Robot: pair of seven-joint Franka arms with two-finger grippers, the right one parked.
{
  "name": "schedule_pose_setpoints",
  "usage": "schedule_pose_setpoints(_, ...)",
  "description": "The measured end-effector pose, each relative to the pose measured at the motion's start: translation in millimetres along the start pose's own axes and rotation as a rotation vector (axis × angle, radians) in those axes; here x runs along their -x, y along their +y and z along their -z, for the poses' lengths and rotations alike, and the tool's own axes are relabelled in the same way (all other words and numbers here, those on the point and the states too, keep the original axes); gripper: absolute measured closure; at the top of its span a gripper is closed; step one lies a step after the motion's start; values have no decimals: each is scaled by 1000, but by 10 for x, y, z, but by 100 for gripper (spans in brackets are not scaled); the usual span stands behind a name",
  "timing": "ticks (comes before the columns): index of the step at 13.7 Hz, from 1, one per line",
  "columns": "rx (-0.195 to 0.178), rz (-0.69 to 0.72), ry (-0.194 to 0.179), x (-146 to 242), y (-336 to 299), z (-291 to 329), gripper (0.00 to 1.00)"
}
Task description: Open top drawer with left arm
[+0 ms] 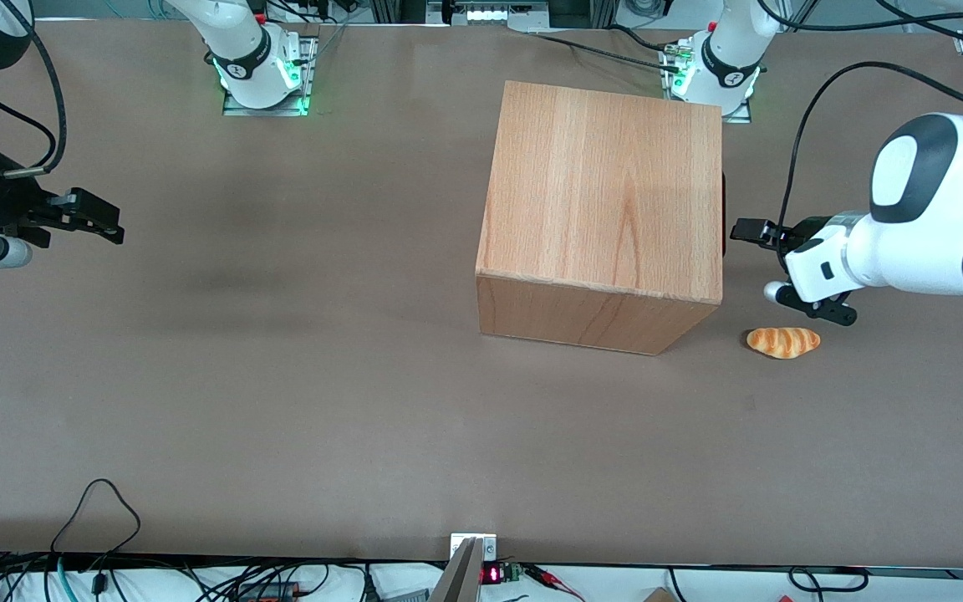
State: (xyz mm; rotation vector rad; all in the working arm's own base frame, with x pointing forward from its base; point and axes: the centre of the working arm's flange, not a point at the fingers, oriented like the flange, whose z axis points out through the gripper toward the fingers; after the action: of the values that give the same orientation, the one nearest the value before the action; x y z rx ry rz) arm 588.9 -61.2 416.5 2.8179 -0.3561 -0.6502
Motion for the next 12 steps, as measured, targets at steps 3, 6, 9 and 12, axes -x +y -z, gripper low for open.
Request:
schedule_pose_setpoints(3, 33, 1, -24, -79, -4, -142, 0)
schedule_pose_setpoints(6, 49, 1, -47, -129, -15, -257, 0)
schedule_pose_setpoints(9, 53, 0, -67, -125, -13, -307, 0)
schedule_pose_setpoints(12, 58, 1, -85, -106, -19, -338, 0)
